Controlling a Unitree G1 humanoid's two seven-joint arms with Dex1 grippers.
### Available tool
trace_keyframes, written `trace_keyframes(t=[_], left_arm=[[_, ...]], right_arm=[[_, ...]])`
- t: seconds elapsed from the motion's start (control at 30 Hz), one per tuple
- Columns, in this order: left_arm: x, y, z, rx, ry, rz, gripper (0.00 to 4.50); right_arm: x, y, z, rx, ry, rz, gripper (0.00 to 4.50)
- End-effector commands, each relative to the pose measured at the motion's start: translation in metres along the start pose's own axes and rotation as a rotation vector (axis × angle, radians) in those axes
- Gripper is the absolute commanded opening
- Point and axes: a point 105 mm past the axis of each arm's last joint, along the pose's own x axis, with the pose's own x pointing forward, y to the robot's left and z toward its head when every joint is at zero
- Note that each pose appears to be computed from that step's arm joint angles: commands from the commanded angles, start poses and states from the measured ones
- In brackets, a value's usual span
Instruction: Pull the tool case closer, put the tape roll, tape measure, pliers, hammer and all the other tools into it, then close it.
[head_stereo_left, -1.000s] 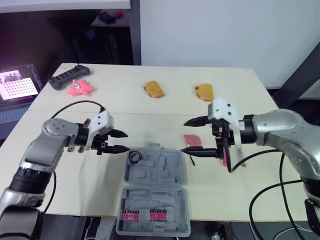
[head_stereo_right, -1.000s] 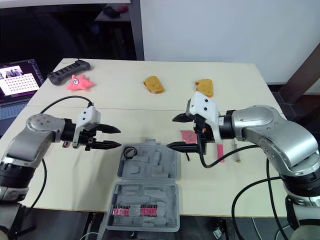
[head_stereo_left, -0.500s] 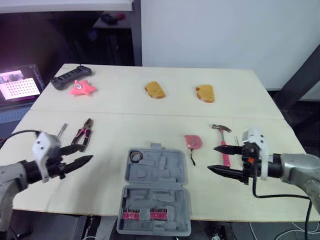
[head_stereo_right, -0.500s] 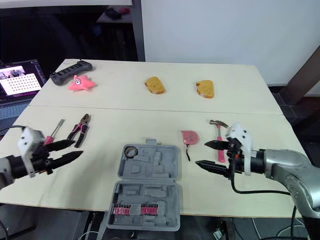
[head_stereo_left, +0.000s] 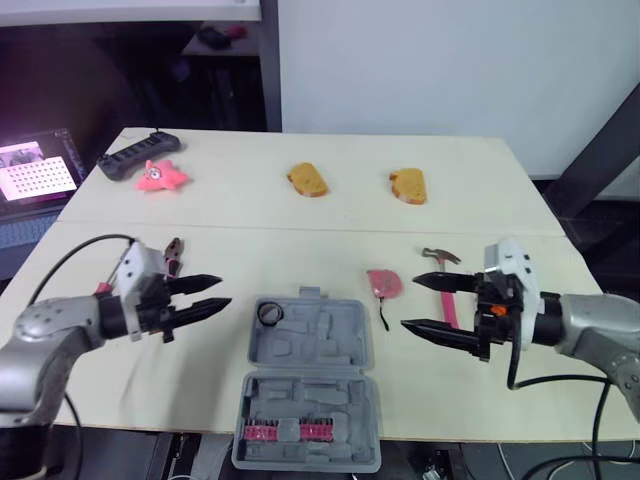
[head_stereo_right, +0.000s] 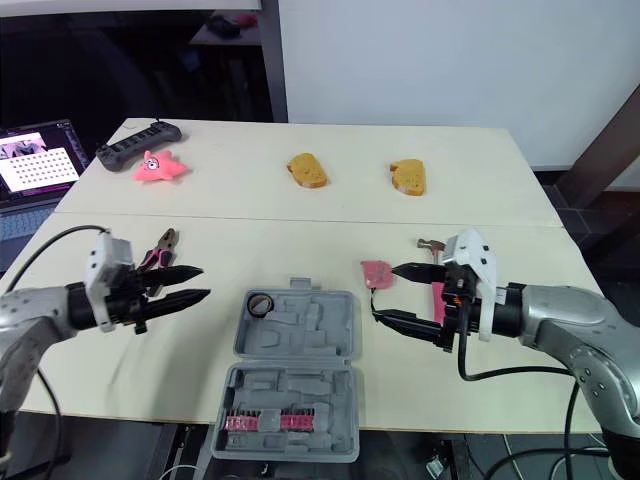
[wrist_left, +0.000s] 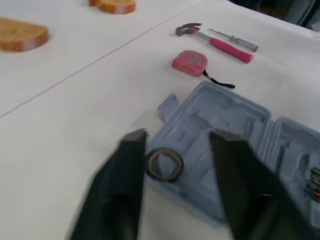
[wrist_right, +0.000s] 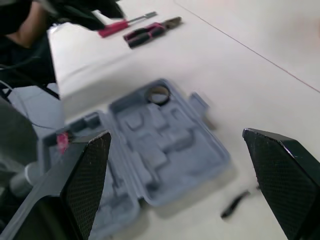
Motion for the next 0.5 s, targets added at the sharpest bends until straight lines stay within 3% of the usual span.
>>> trace_keyframes(t=[0.03,0.13,0.27,0.5], left_arm=[[0.022,-0.002,-0.005,0.065,0.034,-0.083,1.97],[0.034,0.001,-0.01,0.092,0.047,-0.116,1.97],[0.056,0.007,-0.03,0.159,0.153,-0.18,1.97],[0.078,0.013,-0.046,0.182,0.192,-0.207,1.97]], right_arm=[[0.005,0.008,0.016,-0.052,-0.01,0.019,4.5],[0.008,0.008,0.021,-0.063,-0.01,0.016,4.5],[0.015,0.012,0.023,-0.076,0.008,0.019,4.5],[0.02,0.01,0.023,-0.078,0.01,0.002,4.5]])
